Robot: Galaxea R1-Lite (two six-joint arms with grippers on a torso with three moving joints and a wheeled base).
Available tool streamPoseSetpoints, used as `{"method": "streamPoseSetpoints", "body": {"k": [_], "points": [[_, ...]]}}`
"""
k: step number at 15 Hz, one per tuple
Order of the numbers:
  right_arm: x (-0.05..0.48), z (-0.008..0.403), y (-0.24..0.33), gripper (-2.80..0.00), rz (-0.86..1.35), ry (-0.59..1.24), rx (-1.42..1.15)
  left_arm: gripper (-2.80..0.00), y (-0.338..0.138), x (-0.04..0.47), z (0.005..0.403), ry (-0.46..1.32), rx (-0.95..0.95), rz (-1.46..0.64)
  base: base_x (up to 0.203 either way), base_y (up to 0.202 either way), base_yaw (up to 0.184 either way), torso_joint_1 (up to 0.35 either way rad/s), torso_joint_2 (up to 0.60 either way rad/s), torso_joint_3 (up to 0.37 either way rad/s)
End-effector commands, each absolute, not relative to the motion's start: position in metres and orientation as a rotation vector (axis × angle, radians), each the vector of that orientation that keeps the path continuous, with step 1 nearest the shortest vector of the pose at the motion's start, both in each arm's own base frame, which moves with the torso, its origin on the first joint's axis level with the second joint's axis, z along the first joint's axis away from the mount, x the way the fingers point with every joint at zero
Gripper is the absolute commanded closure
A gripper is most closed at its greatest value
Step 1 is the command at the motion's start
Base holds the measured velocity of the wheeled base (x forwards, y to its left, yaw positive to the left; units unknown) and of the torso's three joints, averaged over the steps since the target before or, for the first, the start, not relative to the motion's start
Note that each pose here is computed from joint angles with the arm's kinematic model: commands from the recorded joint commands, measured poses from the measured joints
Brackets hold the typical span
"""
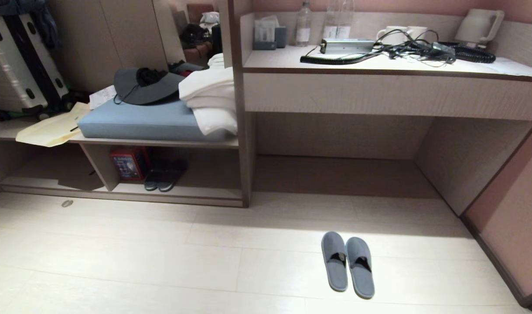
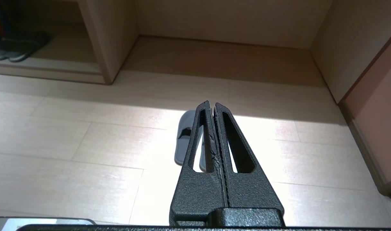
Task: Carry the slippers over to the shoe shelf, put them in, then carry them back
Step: Pick up the slippers on the floor
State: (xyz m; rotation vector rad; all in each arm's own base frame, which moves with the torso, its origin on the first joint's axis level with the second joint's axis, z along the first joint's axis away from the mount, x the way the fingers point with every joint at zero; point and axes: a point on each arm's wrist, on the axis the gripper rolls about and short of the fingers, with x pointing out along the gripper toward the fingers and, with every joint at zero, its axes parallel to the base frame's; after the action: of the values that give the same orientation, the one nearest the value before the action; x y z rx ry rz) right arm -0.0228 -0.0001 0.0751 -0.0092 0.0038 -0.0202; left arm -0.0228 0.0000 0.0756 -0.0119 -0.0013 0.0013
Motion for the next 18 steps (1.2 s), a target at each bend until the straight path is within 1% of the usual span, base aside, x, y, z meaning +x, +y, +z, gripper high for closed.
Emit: {"method": "streamPoseSetpoints", "body": {"k": [1, 18], "points": [[-0.0228, 0.0752, -0.0001, 0.0, -0.021, 0.003, -0.009, 0.0, 0.0, -0.0227, 0.0752, 0.0, -0.012, 0.003, 0.0, 0.0, 0.0, 0.002, 0.0, -0.198], [-0.0228, 0.0752, -0.0001, 0.0, -0.021, 0.003, 0.003, 0.0, 0.0, -0.0227, 0.0752, 0.0, -0.014, 0.002, 0.0, 0.0, 0.0, 0.005, 0.0, -0.196]]}}
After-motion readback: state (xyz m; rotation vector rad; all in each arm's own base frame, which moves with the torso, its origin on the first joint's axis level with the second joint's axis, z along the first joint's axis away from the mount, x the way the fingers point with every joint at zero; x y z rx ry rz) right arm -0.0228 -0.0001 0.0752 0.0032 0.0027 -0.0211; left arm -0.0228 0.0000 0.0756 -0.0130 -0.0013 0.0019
